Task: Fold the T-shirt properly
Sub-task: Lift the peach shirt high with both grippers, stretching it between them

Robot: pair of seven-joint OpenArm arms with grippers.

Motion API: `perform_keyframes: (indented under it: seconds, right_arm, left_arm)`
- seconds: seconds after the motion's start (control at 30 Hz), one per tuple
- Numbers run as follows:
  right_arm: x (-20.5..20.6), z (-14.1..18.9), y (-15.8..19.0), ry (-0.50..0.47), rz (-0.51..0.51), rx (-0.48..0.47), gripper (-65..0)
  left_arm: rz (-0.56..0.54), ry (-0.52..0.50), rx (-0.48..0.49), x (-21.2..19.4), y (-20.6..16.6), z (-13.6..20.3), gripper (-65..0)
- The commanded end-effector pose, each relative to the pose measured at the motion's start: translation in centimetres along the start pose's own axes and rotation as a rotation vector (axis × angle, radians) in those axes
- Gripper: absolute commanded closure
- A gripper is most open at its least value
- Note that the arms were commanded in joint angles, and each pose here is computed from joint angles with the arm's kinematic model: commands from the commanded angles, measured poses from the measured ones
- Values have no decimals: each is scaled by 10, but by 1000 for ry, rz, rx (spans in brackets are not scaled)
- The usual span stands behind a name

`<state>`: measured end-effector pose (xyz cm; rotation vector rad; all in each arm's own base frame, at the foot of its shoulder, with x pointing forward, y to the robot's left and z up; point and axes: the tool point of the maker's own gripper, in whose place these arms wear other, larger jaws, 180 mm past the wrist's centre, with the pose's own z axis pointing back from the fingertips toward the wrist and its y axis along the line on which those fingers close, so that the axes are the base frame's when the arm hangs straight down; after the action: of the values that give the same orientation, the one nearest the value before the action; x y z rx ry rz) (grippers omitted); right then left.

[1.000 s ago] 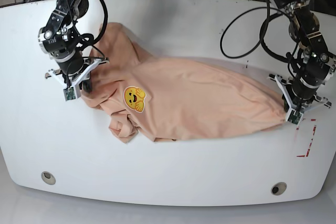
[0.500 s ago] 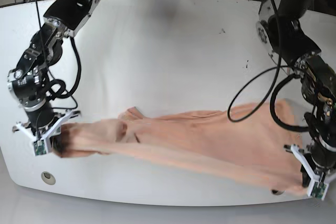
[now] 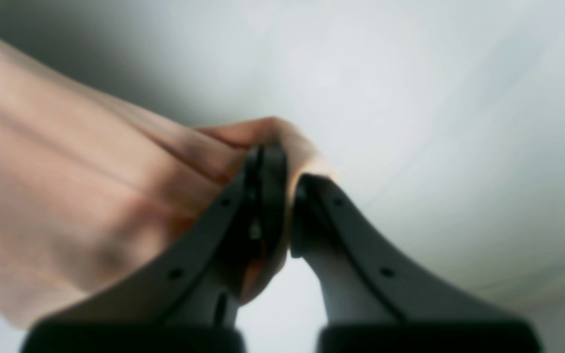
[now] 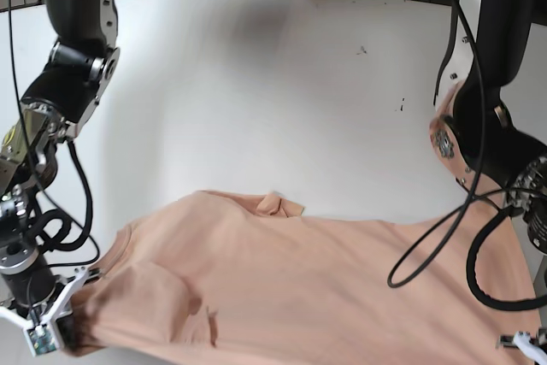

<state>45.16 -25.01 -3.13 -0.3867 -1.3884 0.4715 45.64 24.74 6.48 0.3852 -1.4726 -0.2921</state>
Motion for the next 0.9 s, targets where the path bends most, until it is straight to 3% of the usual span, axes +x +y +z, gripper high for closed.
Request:
perform_keyframes:
  seconds: [0.0,0.27,0.47,0.63,0.87]
  right_arm:
    - [37,7,-35,-58,56,-85,0]
    - [102,13,-71,-129,166,-144,0]
    - [128,20,-80,-163,213,-169,0]
    - [130,21,-80,-167,219,-173,0]
    - [98,19,-65,-111,210,-152,0]
  left_arm:
    - [14,-93,28,40,18,5,0]
    - [26,-168,18,92,35,6,0]
    - [10,-182,12,102,33,7,0]
    - [13,-179,-4,100,25,5,0]
    - [-1,-98,-28,56,5,-6,0]
